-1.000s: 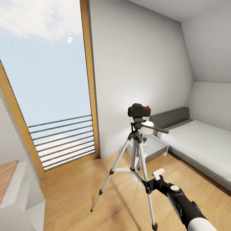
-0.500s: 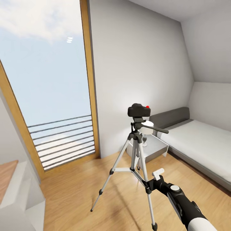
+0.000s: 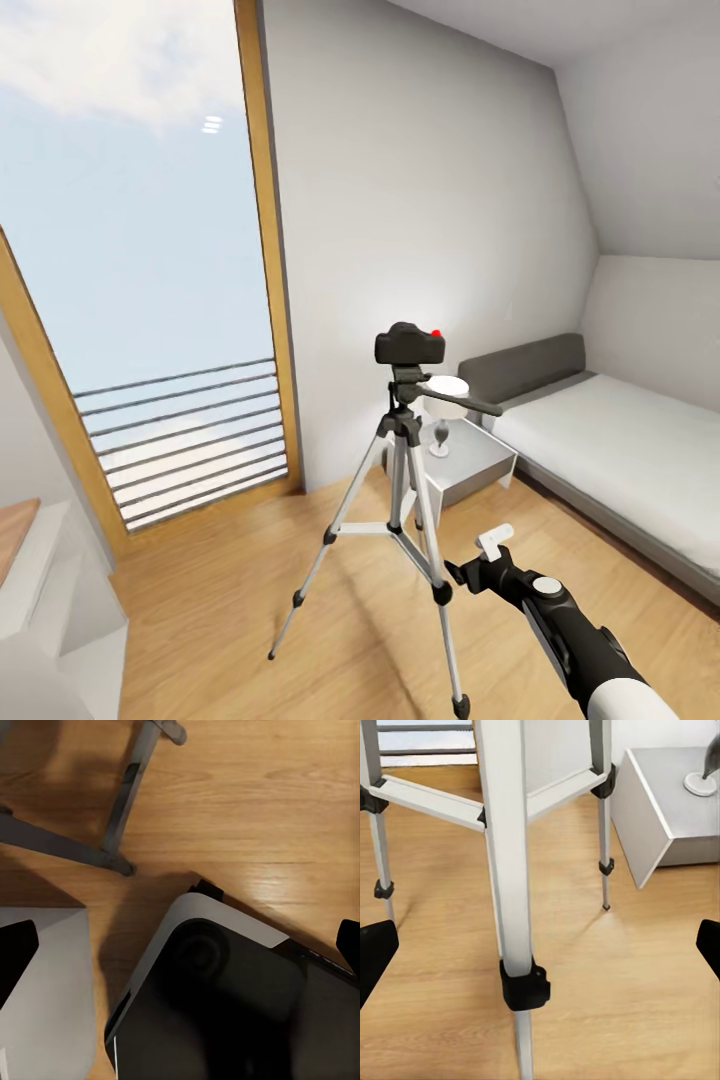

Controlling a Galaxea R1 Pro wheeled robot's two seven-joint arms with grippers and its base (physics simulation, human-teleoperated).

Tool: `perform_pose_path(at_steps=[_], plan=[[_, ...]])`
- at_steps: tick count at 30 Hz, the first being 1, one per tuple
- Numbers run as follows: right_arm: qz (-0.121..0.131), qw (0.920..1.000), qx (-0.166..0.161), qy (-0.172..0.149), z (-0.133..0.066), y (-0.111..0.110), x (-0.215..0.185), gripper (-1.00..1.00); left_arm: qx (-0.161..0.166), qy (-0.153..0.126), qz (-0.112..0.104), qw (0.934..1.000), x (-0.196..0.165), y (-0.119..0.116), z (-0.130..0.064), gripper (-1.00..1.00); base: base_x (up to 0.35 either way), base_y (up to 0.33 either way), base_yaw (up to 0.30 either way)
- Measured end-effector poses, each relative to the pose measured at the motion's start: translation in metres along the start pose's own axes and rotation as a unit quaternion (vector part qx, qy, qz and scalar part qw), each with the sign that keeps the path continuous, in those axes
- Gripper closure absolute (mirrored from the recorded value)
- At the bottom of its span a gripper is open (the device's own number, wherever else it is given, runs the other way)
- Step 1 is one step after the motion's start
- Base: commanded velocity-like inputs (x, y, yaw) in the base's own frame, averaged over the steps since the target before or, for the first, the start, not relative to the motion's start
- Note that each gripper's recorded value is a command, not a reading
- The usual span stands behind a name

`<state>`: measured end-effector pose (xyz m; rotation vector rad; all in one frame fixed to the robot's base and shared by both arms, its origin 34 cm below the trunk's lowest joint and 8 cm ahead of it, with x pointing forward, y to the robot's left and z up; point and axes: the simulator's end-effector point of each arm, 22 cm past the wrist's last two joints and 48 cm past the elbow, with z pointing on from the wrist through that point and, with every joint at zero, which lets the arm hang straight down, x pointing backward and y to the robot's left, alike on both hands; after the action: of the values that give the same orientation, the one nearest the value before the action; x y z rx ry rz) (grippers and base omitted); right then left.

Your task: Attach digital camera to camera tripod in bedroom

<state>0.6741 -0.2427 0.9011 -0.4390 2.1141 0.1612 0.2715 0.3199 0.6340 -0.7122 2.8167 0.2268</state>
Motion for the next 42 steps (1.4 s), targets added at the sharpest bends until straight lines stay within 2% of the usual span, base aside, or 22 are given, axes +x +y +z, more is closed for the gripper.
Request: perform_pose_path(at_steps=[8, 42], plan=[[0.0, 1.0, 0.0, 0.0, 0.0, -0.0005, -0.0002, -1.0, 0.001, 0.0, 0.0, 1.0, 0.0005, -0.001, -0.0001, -1.0, -0.045, -0.14, 0.0], [0.002, 1.0, 0.001, 0.002, -0.0006, -0.0025, 0.002, -1.0, 0.004, 0.002, 0.0, 1.0, 0.0028, -0.0054, -0.0006, -1.0, -0.116, -0.258, 0.0]])
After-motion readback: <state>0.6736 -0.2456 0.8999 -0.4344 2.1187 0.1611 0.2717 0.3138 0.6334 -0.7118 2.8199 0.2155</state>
